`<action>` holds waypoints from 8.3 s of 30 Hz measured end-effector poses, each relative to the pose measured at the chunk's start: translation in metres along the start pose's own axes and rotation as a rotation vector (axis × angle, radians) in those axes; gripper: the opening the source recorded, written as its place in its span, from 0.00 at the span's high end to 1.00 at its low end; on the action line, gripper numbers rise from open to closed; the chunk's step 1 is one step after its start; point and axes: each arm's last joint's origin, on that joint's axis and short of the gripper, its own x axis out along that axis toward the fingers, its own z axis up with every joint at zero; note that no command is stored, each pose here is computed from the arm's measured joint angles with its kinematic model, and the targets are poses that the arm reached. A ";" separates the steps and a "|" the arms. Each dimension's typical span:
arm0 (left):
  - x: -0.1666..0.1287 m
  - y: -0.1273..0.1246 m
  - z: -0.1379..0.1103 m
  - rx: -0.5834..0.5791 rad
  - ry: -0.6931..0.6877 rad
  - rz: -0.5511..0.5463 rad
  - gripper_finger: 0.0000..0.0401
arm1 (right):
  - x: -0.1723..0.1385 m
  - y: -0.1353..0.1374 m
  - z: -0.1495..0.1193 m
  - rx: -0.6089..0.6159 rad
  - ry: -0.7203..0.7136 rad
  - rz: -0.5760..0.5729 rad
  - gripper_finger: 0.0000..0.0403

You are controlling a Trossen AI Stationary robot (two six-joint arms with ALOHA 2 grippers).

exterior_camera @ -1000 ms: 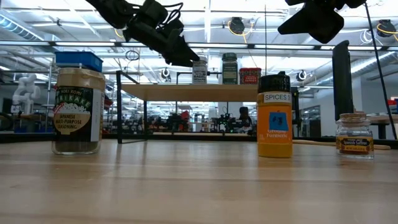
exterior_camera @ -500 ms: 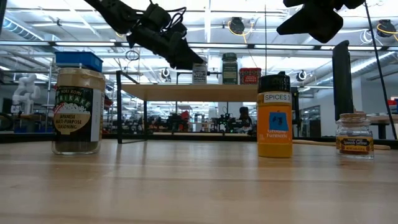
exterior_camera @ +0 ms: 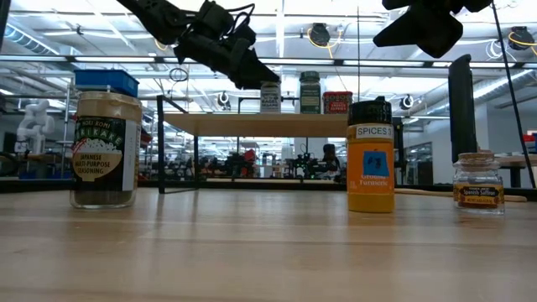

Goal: Shelf spices
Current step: Remove the white seasoning bottle from the shelf, then put the black seasoning bottle in the center of the table and put the green seasoning bottle beside the black seasoning bottle

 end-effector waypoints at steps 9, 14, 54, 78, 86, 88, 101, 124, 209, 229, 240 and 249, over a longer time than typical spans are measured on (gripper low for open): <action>0.000 0.000 0.000 -0.006 0.001 0.003 0.41 | 0.000 0.000 0.000 0.000 0.000 0.000 0.40; 0.000 0.000 0.000 -0.008 0.001 0.002 0.49 | 0.000 0.000 0.000 0.000 0.000 0.000 0.40; -0.036 -0.150 0.046 -0.200 0.198 -0.320 0.48 | 0.000 0.000 0.000 0.011 0.000 0.003 0.40; -0.040 -0.291 -0.004 -0.141 0.118 -0.028 0.48 | 0.000 0.001 0.000 0.010 0.003 0.008 0.40; -0.037 -0.290 -0.035 -0.129 0.119 0.040 0.48 | 0.000 0.001 0.000 0.007 0.003 0.008 0.40; -0.038 -0.289 -0.042 -0.123 0.133 0.048 0.48 | 0.000 0.001 0.000 0.004 0.003 0.008 0.40; -0.038 -0.288 -0.067 -0.116 0.201 0.061 0.48 | 0.000 0.001 0.000 0.003 0.002 0.006 0.40; -0.027 -0.283 -0.078 -0.168 0.247 0.085 0.48 | 0.000 0.001 0.000 0.002 0.002 0.005 0.40; -0.037 -0.292 -0.089 -0.099 0.389 0.001 0.43 | 0.000 0.001 -0.001 0.000 0.006 0.005 0.40; -0.040 -0.291 -0.060 -0.057 0.386 -0.004 0.33 | 0.000 0.001 -0.001 -0.001 0.006 0.005 0.40; -0.040 -0.276 0.003 0.039 0.213 0.111 0.33 | 0.000 0.000 -0.001 -0.006 0.010 0.004 0.40; -0.037 -0.225 0.065 0.130 0.070 0.295 0.33 | 0.000 0.001 -0.001 0.005 0.009 0.006 0.40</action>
